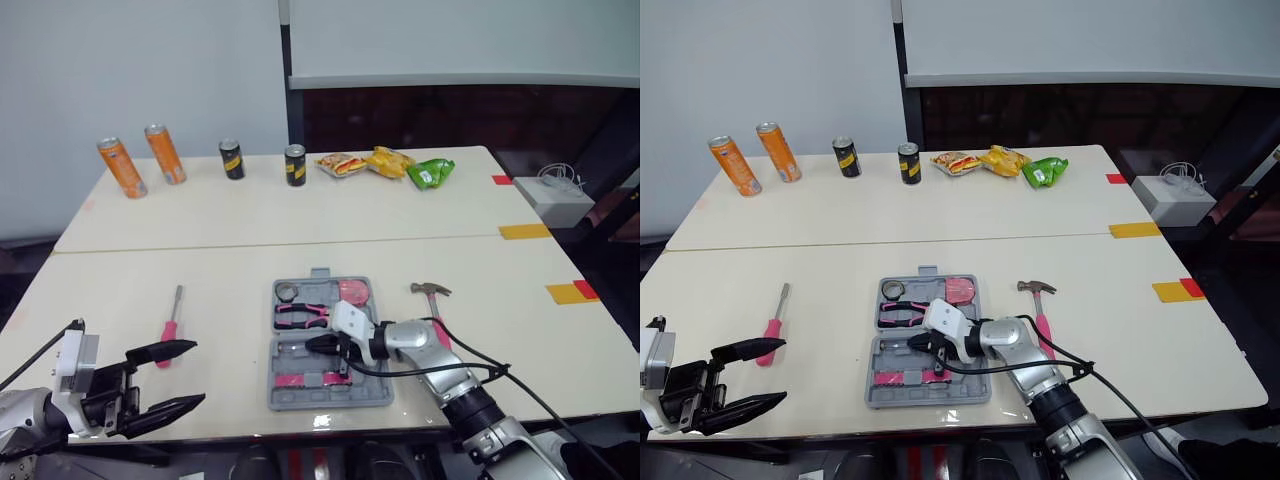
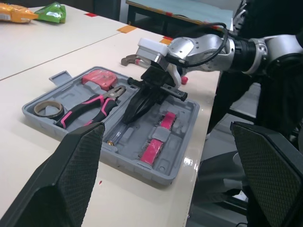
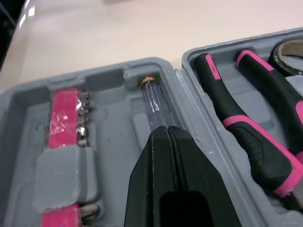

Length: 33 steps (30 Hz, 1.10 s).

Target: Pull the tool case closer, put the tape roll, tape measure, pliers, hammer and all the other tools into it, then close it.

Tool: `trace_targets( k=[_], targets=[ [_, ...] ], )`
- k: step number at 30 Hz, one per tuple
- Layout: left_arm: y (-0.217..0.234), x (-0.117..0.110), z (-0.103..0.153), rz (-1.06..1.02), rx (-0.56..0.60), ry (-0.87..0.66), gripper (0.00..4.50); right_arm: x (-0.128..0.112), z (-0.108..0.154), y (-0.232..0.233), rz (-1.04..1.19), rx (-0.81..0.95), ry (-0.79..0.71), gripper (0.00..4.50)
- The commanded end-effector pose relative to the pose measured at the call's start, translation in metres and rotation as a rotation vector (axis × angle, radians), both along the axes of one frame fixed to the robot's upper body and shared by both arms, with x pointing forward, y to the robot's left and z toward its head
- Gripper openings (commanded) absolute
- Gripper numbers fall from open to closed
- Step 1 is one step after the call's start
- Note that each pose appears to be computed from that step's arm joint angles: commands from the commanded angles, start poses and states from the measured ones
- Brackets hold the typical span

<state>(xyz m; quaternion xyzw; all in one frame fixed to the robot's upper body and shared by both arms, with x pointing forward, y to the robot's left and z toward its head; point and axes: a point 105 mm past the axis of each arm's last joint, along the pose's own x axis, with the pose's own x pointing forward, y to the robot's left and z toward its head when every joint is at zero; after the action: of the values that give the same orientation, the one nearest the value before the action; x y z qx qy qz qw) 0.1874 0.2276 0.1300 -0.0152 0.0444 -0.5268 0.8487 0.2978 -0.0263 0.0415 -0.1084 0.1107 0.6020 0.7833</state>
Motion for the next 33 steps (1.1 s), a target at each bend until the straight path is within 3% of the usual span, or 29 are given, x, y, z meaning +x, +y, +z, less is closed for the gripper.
trace_targets(
  k=[1, 8, 11, 15, 25, 28, 33],
  targets=[
    [-0.002, 0.005, 0.002, 0.045, -0.012, -0.016, 4.5, 0.011, 0.052, -0.007, -0.073, 0.206, -0.126, 0.04],
    [0.014, 0.014, -0.014, 0.257, -0.076, 0.003, 4.5, -0.009, 0.075, -0.036, -0.13, 0.326, -0.193, 0.04],
    [0.026, 0.016, -0.02, 0.374, -0.099, -0.001, 4.5, -0.021, 0.075, -0.056, -0.172, 0.356, -0.143, 0.04],
    [0.051, 0.004, -0.035, 0.542, -0.117, 0.029, 4.5, -0.043, 0.067, -0.108, -0.326, 0.31, -0.198, 1.1],
    [0.104, -0.041, -0.08, 0.788, -0.067, 0.146, 4.5, -0.116, 0.021, -0.229, -0.717, 0.112, -0.117, 4.47],
    [0.109, -0.044, -0.087, 0.796, -0.063, 0.161, 4.5, -0.127, 0.013, -0.247, -0.776, 0.082, -0.098, 4.47],
    [0.108, -0.039, -0.094, 0.783, -0.077, 0.166, 4.5, -0.125, 0.01, -0.256, -0.783, 0.072, -0.105, 4.47]
  ],
)
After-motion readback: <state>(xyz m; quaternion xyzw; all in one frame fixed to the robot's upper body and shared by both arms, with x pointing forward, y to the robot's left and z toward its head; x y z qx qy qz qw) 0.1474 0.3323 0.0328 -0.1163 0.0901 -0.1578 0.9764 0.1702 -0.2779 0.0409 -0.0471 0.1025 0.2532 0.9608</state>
